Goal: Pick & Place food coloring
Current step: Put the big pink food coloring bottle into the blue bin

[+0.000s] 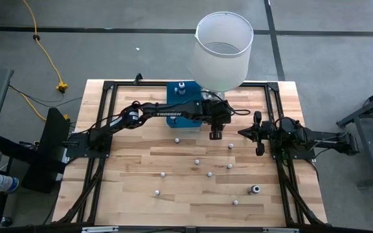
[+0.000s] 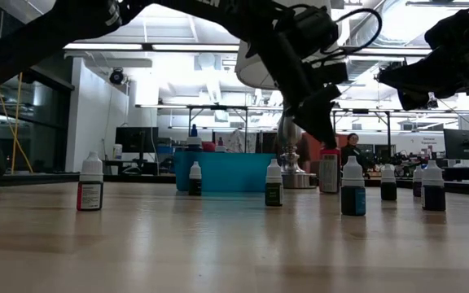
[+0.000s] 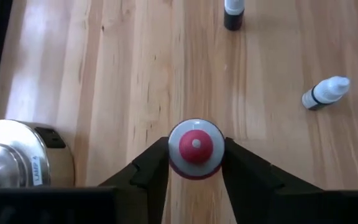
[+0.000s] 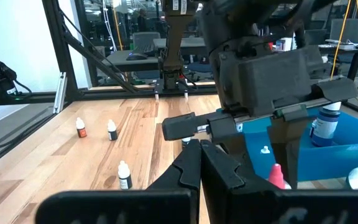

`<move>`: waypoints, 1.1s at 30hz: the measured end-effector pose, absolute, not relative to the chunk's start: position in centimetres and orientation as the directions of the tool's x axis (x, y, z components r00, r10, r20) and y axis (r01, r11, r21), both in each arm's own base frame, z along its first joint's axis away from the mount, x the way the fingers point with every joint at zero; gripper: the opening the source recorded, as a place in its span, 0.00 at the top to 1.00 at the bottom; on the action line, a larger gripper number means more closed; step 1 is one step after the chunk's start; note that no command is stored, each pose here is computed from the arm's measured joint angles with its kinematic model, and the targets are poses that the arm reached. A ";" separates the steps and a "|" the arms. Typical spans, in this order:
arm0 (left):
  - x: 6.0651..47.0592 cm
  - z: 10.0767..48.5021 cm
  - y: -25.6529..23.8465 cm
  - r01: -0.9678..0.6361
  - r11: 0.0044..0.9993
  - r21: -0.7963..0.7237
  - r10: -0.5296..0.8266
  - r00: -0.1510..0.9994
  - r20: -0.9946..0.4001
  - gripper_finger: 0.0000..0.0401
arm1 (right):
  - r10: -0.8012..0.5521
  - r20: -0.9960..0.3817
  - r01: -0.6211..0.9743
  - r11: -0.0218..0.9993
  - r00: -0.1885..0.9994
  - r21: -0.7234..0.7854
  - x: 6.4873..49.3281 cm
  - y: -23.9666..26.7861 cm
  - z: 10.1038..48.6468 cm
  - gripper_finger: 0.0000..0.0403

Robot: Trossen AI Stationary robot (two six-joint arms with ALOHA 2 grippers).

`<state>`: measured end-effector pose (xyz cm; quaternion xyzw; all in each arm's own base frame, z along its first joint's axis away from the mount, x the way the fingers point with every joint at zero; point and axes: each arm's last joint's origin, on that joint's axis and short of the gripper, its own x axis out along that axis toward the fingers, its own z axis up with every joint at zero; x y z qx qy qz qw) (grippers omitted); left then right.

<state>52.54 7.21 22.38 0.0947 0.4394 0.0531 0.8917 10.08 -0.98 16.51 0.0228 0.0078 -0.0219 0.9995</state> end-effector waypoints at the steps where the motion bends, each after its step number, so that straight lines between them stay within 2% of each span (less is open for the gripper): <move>1: 52.5 22.4 7.2 -0.014 0.976 0.218 0.182 0.607 -0.774 0.70 | -0.044 -0.016 0.045 0.998 0.999 0.045 10.1 -1.0 16.5 1.00; 6: 52.5 22.4 7.3 -0.038 0.967 0.250 0.222 0.597 -0.770 0.77 | -0.044 -0.016 0.045 0.998 0.999 0.045 10.1 -1.0 16.5 1.00; 14: 52.4 22.8 6.9 -0.063 0.976 0.210 0.205 0.600 -0.773 0.77 | -0.044 -0.017 0.045 0.998 0.999 0.045 10.1 -1.0 16.5 1.00; 20: 51.6 25.2 5.2 -0.067 0.984 0.167 0.173 0.622 -0.764 0.77 | -0.044 -0.017 0.045 0.998 0.999 0.045 10.1 -1.0 16.5 1.00; 28: 49.4 28.8 3.8 -0.225 0.973 0.057 0.185 0.602 -0.777 0.77 | -0.044 -0.017 0.044 0.998 0.999 0.045 10.1 -1.0 16.5 1.00; 33: 47.7 30.2 3.2 -0.328 0.944 0.045 0.227 0.541 -0.810 0.77 | -0.044 -0.017 0.045 0.998 0.999 0.045 10.1 -1.0 16.5 1.00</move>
